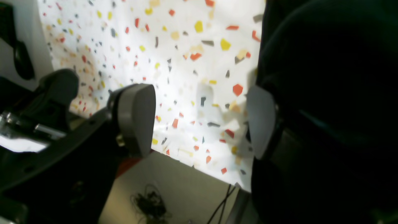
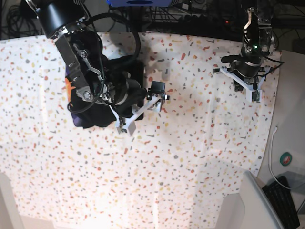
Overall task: Layout the t-shirt on the table in an organized manner, then fold the t-shirt properly
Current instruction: 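Fold the strip over again with both grippers toward the right gripper, then press the folded bundle flat with the right gripper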
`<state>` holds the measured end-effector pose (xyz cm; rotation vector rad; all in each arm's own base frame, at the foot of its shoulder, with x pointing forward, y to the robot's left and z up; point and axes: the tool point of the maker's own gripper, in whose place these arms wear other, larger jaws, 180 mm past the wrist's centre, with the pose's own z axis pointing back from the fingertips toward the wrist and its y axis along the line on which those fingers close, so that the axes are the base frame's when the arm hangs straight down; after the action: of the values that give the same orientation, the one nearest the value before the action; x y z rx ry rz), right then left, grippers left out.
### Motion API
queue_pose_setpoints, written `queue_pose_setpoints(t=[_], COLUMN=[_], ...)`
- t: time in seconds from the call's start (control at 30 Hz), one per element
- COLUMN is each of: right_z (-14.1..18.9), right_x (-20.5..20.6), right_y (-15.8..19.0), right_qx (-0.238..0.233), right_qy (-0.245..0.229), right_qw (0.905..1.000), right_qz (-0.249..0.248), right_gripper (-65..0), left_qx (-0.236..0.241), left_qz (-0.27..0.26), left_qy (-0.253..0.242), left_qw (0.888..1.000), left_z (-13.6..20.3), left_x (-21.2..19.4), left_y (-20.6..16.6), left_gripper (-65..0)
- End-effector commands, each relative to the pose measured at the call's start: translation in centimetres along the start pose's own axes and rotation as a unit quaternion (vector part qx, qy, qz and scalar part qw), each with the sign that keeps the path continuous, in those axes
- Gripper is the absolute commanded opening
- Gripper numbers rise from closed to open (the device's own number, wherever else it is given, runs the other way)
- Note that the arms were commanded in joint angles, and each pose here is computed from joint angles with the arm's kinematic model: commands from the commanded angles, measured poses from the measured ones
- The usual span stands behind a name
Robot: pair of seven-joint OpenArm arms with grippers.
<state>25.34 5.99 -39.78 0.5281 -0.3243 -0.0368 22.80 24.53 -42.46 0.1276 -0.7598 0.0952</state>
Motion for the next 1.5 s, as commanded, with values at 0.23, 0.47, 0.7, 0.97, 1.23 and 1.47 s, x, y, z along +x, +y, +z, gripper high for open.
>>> queue_pose_setpoints(t=[0.23, 0.47, 0.7, 0.97, 1.23, 1.47], right_z=[8.0, 7.1, 7.7, 7.8, 4.5, 2.1], right_x=[3.1, 3.8, 4.7, 5.8, 4.8, 5.5], right_y=[1.8, -10.2, -11.7, -13.9, -11.6, -7.7], right_qx=[0.010, -0.137, -0.157, -0.213, -0.180, -0.149], right_qy=[-0.102, -0.136, -0.156, -0.179, -0.149, -0.139], right_qw=[0.9912, 0.9810, 0.9751, 0.9606, 0.9723, 0.9787], right_qz=[0.085, -0.023, -0.015, 0.011, 0.010, 0.024], right_gripper=[-41.0, -65.0, -65.0, -65.0, -65.0, -65.0], left_qx=[0.053, 0.079, 0.094, 0.091, 0.091, 0.091], left_qz=[0.025, 0.075, 0.087, 0.089, 0.089, 0.089], left_qy=[-0.007, -0.006, 0.000, 0.000, 0.000, 0.001], left_qw=[0.998, 0.994, 0.992, 0.992, 0.992, 0.992], left_z=[0.2, 2.2, 2.6, 2.5, 2.5, 2.5], left_x=[-0.1, -2.1, -3.0, -2.9, -2.9, -3.1], left_y=[5.9, 12.5, 13.8, 13.5, 13.5, 13.5], left_gripper=[-65.0, -65.0, -65.0, -65.0, -65.0, -65.0])
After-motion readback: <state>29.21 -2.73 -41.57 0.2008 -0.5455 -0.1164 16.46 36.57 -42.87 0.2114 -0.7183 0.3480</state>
